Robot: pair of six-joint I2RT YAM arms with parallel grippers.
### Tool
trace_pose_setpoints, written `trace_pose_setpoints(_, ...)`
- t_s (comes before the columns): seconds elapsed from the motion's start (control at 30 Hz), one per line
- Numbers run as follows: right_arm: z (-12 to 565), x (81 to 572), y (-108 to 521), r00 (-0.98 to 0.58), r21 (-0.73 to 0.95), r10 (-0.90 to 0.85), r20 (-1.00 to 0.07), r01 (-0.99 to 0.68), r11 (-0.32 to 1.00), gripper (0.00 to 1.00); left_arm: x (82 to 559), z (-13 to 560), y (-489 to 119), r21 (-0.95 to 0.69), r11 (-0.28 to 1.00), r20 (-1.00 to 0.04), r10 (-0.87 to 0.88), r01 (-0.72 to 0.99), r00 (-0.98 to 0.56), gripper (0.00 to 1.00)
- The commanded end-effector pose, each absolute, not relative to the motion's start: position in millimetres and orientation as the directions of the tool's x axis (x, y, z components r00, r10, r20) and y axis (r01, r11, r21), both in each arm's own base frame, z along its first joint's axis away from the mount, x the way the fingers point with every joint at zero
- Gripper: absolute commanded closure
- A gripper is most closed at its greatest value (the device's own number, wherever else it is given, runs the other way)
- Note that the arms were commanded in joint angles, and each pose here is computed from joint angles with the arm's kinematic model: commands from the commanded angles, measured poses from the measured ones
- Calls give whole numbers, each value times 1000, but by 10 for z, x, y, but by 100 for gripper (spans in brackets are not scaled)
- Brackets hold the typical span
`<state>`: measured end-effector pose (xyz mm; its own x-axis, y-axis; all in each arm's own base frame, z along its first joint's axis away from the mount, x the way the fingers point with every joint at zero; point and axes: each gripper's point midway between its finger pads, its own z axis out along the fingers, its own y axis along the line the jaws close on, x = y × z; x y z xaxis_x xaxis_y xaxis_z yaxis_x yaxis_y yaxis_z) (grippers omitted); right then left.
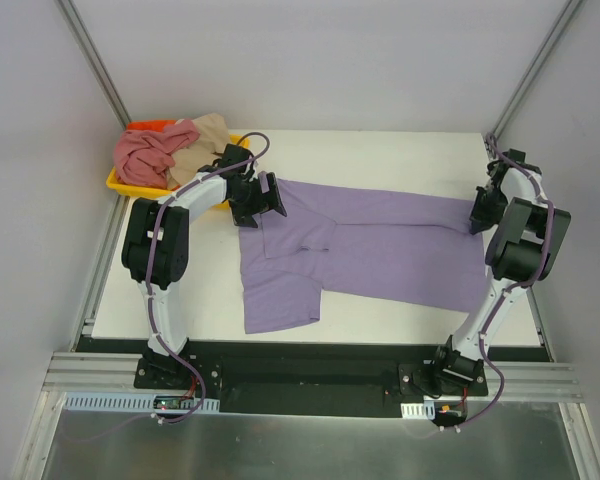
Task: Fold and stack the t-shirts
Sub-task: Fold the flattened tshirt in 1/3 of the way, then grap the side of the flattened tshirt closest away from the robot with both arms
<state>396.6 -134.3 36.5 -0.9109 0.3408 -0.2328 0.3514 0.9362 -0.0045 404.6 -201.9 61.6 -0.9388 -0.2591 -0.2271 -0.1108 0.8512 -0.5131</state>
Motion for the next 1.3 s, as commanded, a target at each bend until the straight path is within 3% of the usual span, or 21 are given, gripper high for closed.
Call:
trace_pose_setpoints(0.0,791,3827,-1305,-896,-45,377,-235,398,916,100,4078,646,-1964,-509,852,-241,-274,-119,-931,1)
trace_pose_setpoints(0.2,821,3637,-1388,-884,-131,422,-202,451,883,99,4064,622,-1900,-487,862,-244,-289,-141,-926,1)
trace_pose_setpoints(0.37,908,3562,-1632,-859,-265,456,-233,507,820,91,4055,587,-1853,-463,873,-247,-291,-151,-924,1)
trace_pose_setpoints(0.43,969,3560,-1657,-853,-277,463,-241,518,809,70,4062,599,-1852,-459,876,-253,-287,-146,-924,1)
trace_pose_setpoints(0.47,1009,3548,-1663,-848,-282,470,-246,526,802,64,4072,599,-1837,-454,879,-255,-288,-149,-923,1)
trace_pose_setpoints(0.53,1111,3501,-1681,-835,-295,483,-264,547,783,39,4076,623,-1834,-453,879,-258,-290,-150,-921,1)
trace_pose_setpoints(0.63,1274,3434,-1644,-815,-275,495,-302,572,773,18,4084,733,-1837,-462,876,-277,-289,-136,-916,1)
trace_pose_setpoints(0.67,1300,3455,-1576,-811,-227,493,-315,569,790,3,4089,764,-1834,-463,876,-285,-290,-134,-914,1)
trace_pose_setpoints(0.83,1311,3731,-963,-806,169,493,-326,464,870,4,4074,1024,-1989,-509,858,-313,-264,-74,-912,1)
trace_pose_setpoints(0.9,1267,3771,-813,-808,243,499,-313,440,864,4,4041,1094,-2067,-504,862,-331,-242,-46,-912,1)
trace_pose_setpoints(1.03,1080,3890,-733,-819,287,472,-327,390,875,4,3976,1130,-2326,-508,861,-348,-170,32,-922,1)
trace_pose_setpoints(1.27,740,4030,-753,-859,275,441,-261,372,887,4,4126,647,-2543,-503,864,-245,-118,23,-962,1)
